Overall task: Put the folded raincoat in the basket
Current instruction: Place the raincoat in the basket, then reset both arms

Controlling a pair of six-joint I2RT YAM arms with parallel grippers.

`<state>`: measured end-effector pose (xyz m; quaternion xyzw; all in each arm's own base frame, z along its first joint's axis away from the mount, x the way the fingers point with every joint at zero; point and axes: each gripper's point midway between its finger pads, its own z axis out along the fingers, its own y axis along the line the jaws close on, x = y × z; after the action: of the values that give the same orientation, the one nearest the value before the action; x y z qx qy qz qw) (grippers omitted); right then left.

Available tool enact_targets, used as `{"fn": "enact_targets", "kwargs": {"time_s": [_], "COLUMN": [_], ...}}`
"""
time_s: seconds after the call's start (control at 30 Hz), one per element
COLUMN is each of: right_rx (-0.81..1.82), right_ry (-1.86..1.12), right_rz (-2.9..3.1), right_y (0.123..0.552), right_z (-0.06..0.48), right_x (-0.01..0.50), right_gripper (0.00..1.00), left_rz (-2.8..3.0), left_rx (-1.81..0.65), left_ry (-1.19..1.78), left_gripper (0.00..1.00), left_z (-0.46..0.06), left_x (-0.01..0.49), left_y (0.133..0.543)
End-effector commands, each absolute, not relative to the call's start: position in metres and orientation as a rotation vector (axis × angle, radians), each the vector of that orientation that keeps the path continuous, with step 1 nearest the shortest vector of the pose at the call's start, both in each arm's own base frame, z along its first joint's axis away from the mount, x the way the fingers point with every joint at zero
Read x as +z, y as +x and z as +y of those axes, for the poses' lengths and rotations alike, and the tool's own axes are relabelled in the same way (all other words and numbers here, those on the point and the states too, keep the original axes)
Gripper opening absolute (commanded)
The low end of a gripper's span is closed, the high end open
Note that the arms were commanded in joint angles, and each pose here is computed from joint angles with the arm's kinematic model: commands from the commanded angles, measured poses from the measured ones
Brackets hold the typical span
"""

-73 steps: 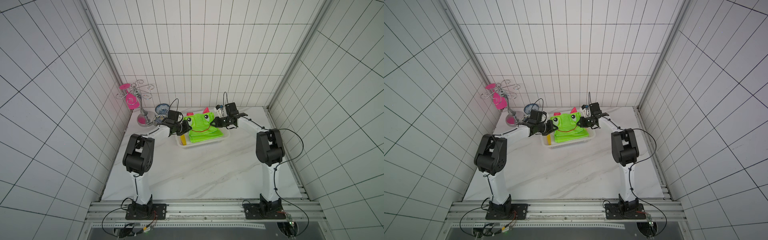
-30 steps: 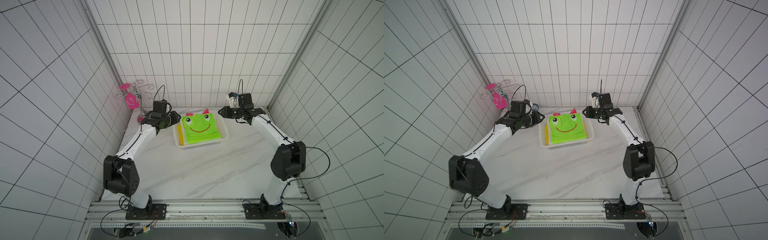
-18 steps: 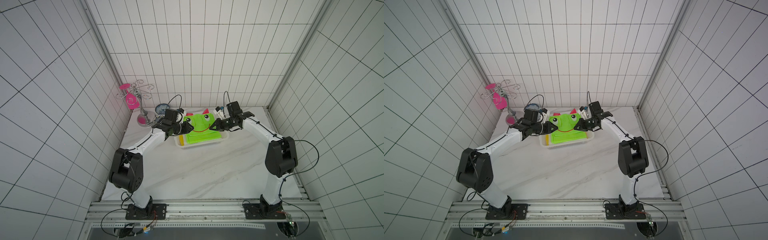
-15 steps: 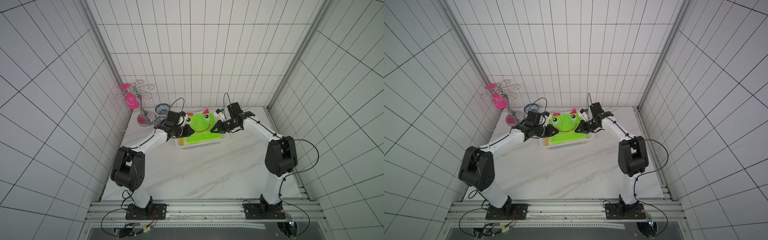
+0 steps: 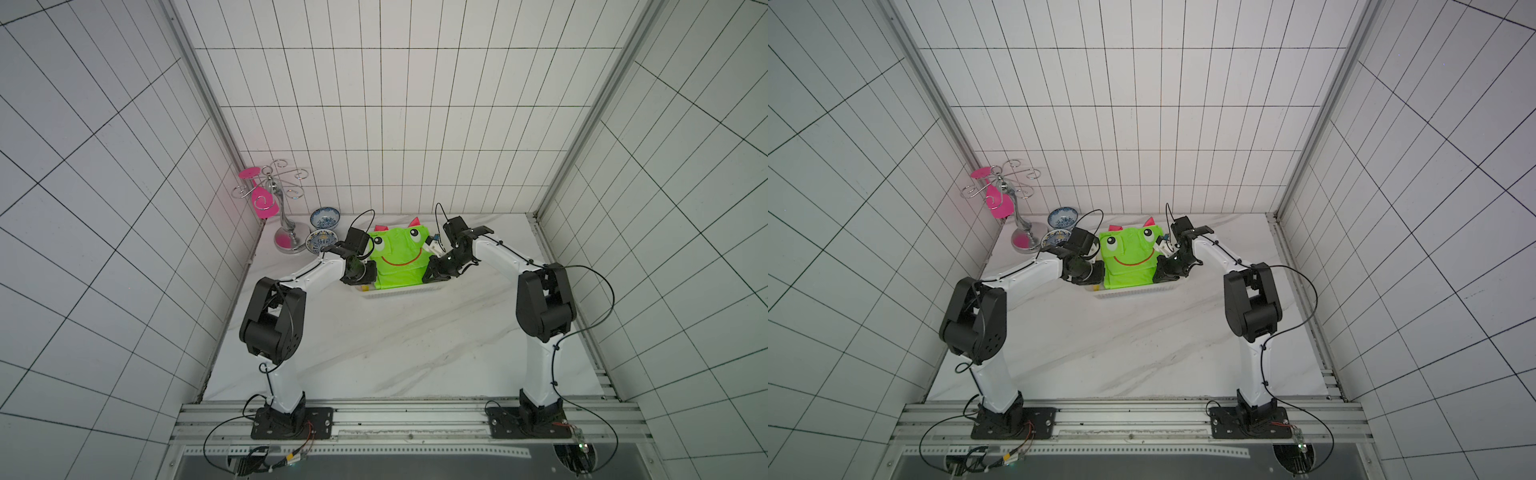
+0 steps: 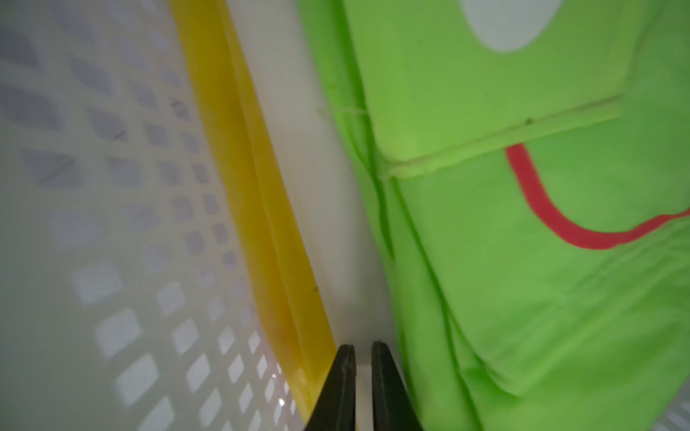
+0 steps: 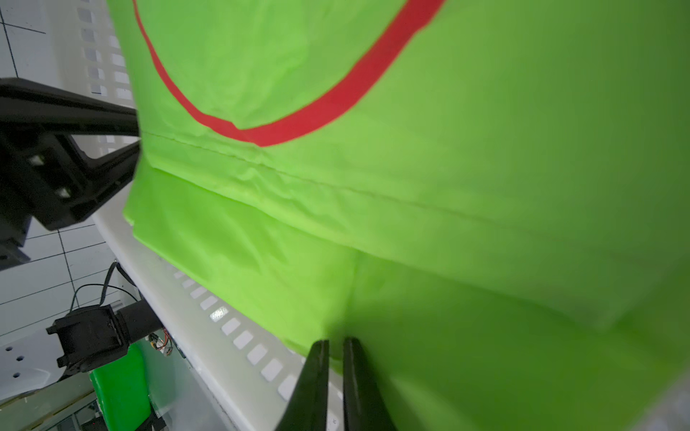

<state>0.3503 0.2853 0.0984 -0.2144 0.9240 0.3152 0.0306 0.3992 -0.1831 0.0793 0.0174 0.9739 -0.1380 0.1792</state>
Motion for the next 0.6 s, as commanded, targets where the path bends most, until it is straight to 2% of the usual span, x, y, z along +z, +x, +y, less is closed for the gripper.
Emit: {"fn": "enact_targets", "kwargs": {"time_s": [0.0, 0.1, 0.23, 0.4, 0.43, 0.47, 0.5, 0.53, 0.57], "right_rx": [1.008, 0.907, 0.668, 0.457, 0.433, 0.417, 0.404, 0.386, 0.374], "right_ry": [-0.660, -0.586, -0.440, -0.322, -0.308, -0.290, -0.273, -0.250, -0.214], "right_rz": [2.878, 2.810, 2.652, 2.473, 2.423, 2.370, 2.326, 2.295, 2.253], "right_y": [0.329, 0.327, 0.328, 0.315, 0.312, 0.308, 0.302, 0.297, 0.291], "right_z": [0.282, 0.268, 0.230, 0.184, 0.176, 0.169, 0.162, 0.154, 0.145], "right_x": [0.100, 0.125, 0.168, 0.201, 0.205, 0.210, 0.213, 0.213, 0.217], "right_gripper": [0.13, 0.15, 0.29, 0.41, 0.50, 0.90, 0.99, 0.99, 0.99], "left_rz": [2.798, 2.736, 2.642, 2.458, 2.406, 2.352, 2.300, 2.256, 2.210], "left_rx": [-0.206, -0.271, -0.307, -0.334, -0.314, -0.287, -0.262, -0.241, -0.229], "left_ry": [0.066, 0.047, -0.021, -0.142, -0.158, -0.176, -0.201, -0.218, -0.214], "left_gripper": [0.13, 0.16, 0.24, 0.36, 0.40, 0.44, 0.50, 0.60, 0.94], "left_z": [-0.161, -0.162, -0.152, -0.128, -0.122, -0.114, -0.106, -0.099, -0.093], "left_x": [0.073, 0.098, 0.134, 0.174, 0.181, 0.186, 0.191, 0.196, 0.202], "left_y": [0.388, 0.388, 0.386, 0.382, 0.381, 0.379, 0.376, 0.374, 0.371]}}
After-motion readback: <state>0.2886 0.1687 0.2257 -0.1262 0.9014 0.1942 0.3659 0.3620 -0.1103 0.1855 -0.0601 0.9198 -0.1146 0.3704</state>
